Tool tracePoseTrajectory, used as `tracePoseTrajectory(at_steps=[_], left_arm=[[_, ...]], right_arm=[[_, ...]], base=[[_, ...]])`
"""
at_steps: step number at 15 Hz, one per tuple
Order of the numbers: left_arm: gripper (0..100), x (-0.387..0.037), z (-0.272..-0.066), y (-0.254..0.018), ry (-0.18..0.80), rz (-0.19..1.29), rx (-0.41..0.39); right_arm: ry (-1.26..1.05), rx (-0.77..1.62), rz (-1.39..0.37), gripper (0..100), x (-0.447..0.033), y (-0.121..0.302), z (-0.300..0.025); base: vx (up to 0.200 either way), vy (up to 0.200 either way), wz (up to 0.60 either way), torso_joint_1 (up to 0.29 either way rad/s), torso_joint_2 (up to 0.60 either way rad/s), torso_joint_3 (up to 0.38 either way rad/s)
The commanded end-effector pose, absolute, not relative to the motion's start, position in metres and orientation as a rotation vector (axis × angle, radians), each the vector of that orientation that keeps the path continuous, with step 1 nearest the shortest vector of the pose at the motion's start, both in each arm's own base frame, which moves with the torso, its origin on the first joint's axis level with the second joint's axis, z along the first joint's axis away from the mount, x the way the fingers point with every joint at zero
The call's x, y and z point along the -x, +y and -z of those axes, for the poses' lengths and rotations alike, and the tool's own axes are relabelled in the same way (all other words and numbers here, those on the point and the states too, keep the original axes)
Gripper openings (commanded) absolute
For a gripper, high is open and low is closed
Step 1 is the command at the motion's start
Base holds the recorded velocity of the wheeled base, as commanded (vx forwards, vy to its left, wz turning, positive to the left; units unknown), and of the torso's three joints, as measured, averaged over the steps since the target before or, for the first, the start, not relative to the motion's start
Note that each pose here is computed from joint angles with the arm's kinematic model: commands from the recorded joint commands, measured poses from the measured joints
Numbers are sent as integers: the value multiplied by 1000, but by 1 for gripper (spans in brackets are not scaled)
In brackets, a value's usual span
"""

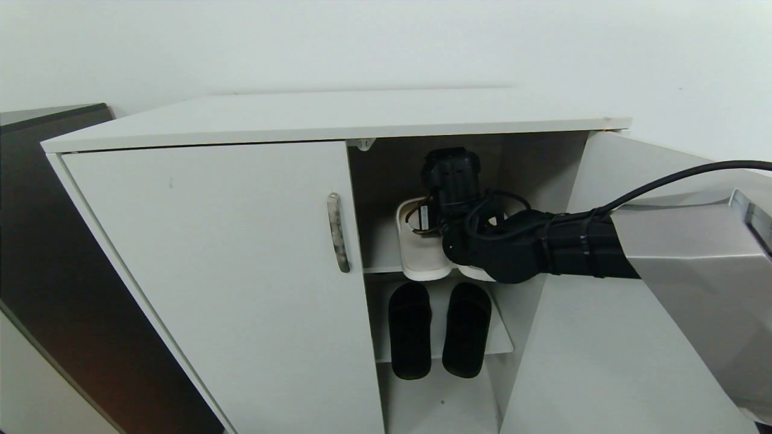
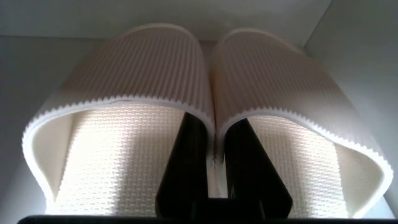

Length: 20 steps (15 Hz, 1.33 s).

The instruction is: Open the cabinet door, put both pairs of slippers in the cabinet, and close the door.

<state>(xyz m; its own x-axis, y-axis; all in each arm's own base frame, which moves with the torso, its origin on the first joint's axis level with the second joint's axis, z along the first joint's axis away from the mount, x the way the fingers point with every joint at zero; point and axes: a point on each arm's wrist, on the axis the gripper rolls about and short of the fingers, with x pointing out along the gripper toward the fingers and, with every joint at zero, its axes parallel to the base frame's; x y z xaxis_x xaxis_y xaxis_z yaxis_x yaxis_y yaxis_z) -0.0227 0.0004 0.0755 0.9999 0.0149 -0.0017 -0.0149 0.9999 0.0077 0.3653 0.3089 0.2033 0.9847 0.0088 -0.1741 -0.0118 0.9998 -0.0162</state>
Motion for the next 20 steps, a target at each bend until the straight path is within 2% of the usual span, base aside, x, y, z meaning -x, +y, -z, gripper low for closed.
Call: tracePoseTrajectory(at_steps=[1, 2, 9, 12, 19, 20], left_arm=[[0, 23, -76, 0, 2, -15, -8], [0, 23, -76, 0, 2, -15, -8], [0, 23, -76, 0, 2, -15, -8], [0, 23, -76, 0, 2, -15, -8], [0, 23, -76, 0, 2, -15, -6], [0, 23, -76, 0, 2, -15, -6]], right_arm=[[179, 21, -11, 0, -365, 309, -201], [181, 22, -11, 100, -365, 309, -201], [204, 46, -32, 100, -342, 306, -204], [219, 48, -69, 100, -304, 303, -214], [214, 75, -157, 100, -233, 288, -202], [213, 73, -171, 0, -225, 283, -202]], base=[[0, 0, 0, 0, 0, 0], [0, 0, 0, 0, 0, 0], [0, 0, 0, 0, 0, 0], [0, 0, 0, 0, 0, 0], [0, 0, 0, 0, 0, 0], [0, 0, 0, 0, 0, 0]])
